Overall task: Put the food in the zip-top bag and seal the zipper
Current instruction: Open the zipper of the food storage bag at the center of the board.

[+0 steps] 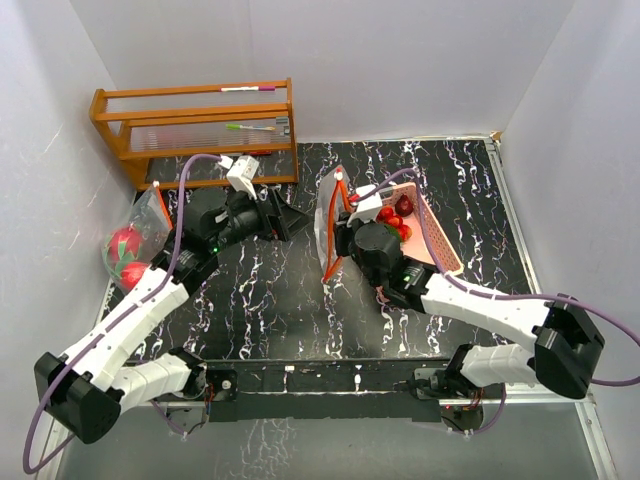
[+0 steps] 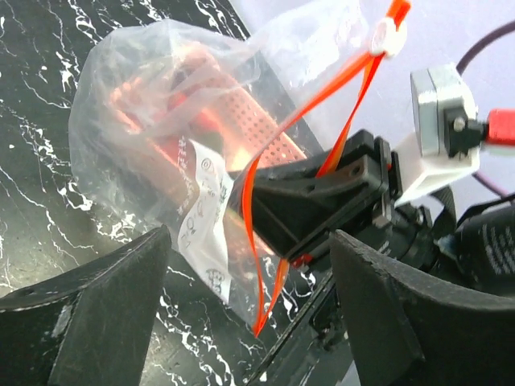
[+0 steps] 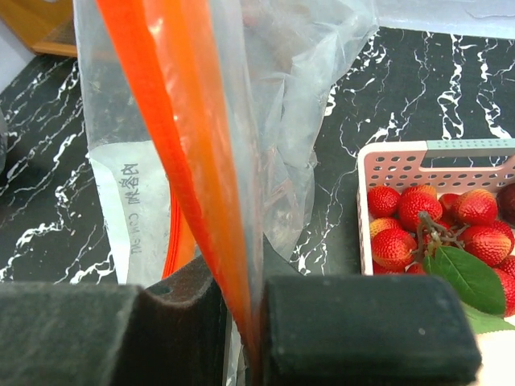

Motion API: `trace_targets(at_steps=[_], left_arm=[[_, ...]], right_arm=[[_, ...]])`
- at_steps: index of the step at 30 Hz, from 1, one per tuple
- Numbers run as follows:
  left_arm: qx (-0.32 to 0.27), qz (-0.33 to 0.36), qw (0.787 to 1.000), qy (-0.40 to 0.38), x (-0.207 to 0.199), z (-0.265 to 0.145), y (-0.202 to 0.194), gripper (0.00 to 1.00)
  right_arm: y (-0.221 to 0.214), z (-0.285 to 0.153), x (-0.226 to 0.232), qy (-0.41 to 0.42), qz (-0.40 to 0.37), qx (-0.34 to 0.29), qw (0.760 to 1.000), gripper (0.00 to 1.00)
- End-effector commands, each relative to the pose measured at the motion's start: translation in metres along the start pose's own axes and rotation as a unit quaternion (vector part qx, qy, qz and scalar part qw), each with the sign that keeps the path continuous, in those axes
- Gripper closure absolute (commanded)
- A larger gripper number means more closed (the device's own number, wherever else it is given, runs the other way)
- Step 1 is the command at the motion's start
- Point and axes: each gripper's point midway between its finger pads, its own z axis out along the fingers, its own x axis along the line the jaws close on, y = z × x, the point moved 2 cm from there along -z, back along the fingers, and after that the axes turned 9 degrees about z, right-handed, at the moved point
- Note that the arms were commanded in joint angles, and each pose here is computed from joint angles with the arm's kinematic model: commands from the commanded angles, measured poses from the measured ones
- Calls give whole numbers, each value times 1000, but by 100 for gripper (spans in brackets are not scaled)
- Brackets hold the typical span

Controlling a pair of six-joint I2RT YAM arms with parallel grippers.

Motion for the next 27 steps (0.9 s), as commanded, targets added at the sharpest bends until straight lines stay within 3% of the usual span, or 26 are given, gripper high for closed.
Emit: trace_targets(at_steps=[1,9,14,17,22,27], left_arm=[[-52,-25,998,8,-4,9,30,27],[-61,-26,998,11,-10,20,34,51],[-62,-28,998,-2,-20,18,31,59],[-65,-30,997,-8,-24,19,30,59],[-47,-20,999,12,-17,34,21,44],[-38,-7,999,17,-18,48,14,41]], right_arm=[[29,5,18,6,19,-42,999,91],[31,10,19,-10,20,-44,999,90],[30,12,19,-13,17,-39,999,90],[30,13,21,-9,19,-37,999,90],[30,14,25,-2,18,-32,999,90],[28,14,27,1,14,-26,1000,90]])
